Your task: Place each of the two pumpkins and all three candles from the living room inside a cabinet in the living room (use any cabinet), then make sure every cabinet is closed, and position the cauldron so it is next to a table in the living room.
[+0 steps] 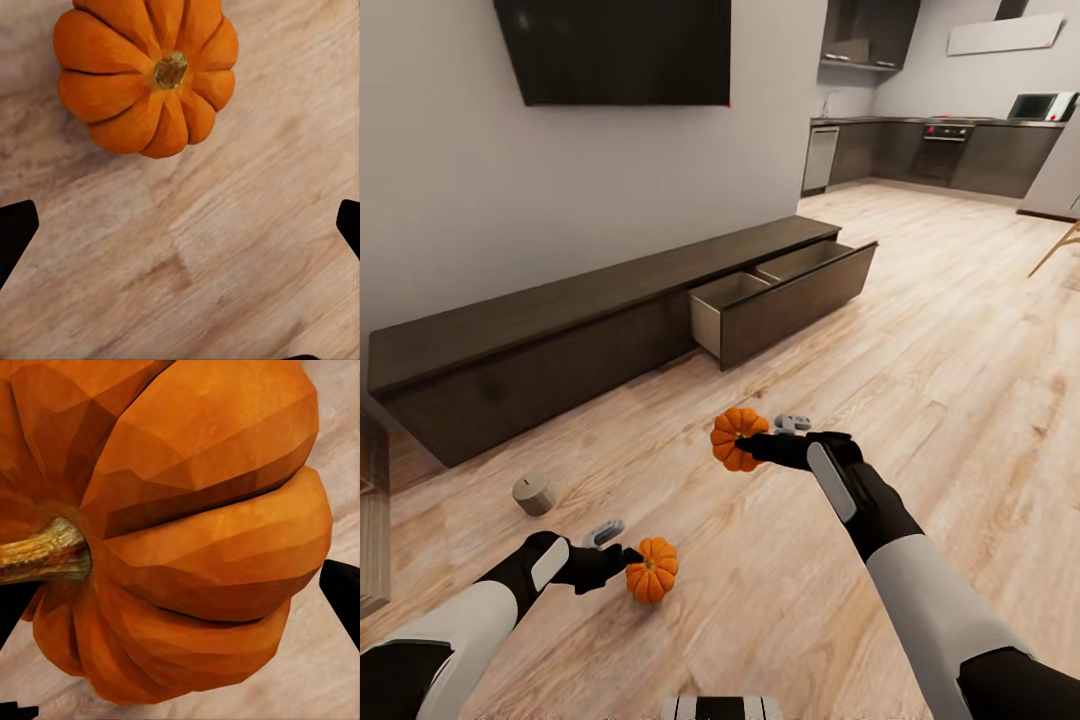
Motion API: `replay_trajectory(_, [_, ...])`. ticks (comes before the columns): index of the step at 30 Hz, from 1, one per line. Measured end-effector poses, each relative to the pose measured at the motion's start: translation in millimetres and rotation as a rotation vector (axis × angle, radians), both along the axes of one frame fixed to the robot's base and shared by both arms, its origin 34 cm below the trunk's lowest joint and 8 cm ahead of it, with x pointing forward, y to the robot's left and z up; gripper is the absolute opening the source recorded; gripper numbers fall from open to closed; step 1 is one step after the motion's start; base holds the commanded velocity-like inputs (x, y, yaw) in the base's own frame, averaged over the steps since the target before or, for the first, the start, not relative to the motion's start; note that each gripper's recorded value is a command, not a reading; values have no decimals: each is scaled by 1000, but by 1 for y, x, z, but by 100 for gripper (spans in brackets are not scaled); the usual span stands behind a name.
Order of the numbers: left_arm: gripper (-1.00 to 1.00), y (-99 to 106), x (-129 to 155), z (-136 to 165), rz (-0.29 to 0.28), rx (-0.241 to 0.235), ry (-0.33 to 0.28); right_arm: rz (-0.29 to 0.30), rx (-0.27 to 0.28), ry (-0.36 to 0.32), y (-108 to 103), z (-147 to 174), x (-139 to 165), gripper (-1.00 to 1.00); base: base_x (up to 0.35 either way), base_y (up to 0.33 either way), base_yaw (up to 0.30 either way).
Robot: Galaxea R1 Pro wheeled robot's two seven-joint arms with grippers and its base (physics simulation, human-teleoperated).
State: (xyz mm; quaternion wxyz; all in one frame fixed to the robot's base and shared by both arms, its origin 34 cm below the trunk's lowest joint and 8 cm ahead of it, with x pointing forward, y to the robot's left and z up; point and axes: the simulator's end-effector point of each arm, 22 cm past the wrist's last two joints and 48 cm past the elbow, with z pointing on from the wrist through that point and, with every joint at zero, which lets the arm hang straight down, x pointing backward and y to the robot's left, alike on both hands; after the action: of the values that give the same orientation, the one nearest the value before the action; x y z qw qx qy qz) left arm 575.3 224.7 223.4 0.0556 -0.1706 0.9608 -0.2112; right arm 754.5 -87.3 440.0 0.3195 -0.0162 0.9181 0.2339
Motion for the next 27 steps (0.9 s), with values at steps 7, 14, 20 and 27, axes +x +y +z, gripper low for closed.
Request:
replay_trajectory(7, [100, 2, 5, -10, 12, 7, -27, 5, -3, 20, 0, -14, -1, -100, 0, 0, 0])
replay_trajectory(14, [100, 6, 30, -7, 51, 23, -148, 4, -3, 18, 0, -13, -1, -100, 0, 0, 0])
replay_trajectory(20, [100, -1, 38, 1, 54, -45, -227, 5, -6, 21, 0, -15, -2, -100, 0, 0, 0])
replay_trajectory(27, [100, -1, 33, -1, 58, -65, -239, 4, -9, 26, -1, -17, -3, -100, 0, 0, 0])
